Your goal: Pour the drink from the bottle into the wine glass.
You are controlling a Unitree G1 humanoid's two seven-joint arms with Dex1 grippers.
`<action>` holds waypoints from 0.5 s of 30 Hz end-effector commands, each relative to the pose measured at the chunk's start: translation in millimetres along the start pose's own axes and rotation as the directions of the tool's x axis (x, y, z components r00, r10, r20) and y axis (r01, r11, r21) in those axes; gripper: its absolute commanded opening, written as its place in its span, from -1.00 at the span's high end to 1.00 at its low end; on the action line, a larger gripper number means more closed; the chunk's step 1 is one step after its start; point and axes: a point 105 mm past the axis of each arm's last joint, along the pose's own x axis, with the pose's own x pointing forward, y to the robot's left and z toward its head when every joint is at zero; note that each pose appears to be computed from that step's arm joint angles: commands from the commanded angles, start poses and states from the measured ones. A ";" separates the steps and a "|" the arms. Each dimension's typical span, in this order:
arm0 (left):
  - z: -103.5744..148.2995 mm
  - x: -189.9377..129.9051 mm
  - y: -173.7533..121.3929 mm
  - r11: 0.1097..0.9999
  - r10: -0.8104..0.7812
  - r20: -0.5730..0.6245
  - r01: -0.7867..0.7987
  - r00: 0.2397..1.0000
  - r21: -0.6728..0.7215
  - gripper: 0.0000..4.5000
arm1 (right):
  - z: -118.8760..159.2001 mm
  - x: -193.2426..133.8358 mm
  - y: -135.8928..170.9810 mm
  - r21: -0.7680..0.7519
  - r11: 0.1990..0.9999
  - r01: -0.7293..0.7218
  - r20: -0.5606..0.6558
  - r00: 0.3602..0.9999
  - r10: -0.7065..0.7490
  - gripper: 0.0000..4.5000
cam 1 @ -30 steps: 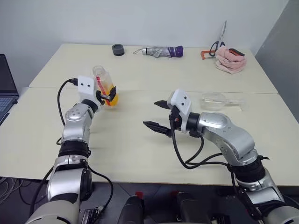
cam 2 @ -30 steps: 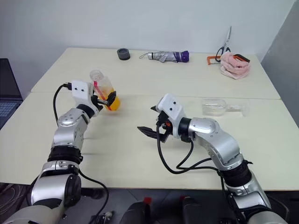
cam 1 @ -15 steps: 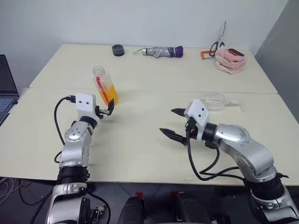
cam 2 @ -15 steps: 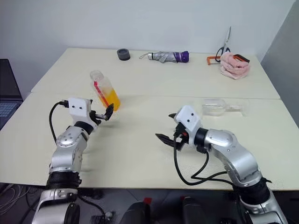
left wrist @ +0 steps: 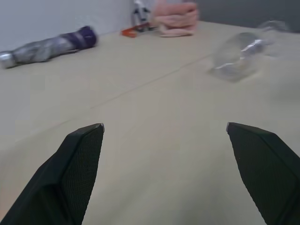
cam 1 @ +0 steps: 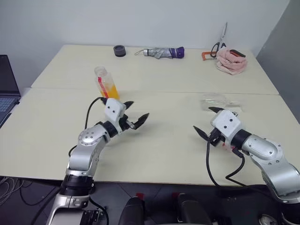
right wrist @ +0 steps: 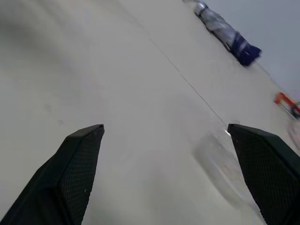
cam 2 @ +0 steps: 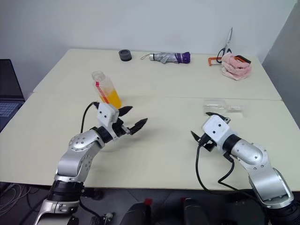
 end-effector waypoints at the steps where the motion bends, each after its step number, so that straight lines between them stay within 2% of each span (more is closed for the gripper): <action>1: 17.5 7.9 -10.0 0.987 -0.163 0.032 0.163 0.986 0.012 -0.99 | -13.7 0.4 -19.5 -0.186 0.978 0.091 -0.065 0.992 -0.105 -1.00; 4: 23.3 13.5 -25.6 0.940 -0.341 0.016 0.340 0.940 0.025 -0.99 | -30.9 9.4 -43.0 -0.400 0.905 0.143 -0.112 0.973 -0.203 -1.00; 8: 28.6 12.7 -43.1 0.877 -0.480 -0.002 0.480 0.877 0.028 -0.99 | -43.7 23.0 -58.3 -0.513 0.843 0.162 -0.124 0.958 -0.260 -1.00; 11: 32.6 12.3 -51.0 0.847 -0.530 -0.006 0.530 0.848 0.036 -0.99 | -55.0 32.9 -65.3 -0.612 0.778 0.139 -0.136 0.951 -0.277 -1.00; 15: 33.7 14.4 -50.1 0.850 -0.526 0.003 0.526 0.850 0.035 -0.99 | -68.7 45.4 -70.8 -0.680 0.722 0.126 -0.144 0.943 -0.301 -1.00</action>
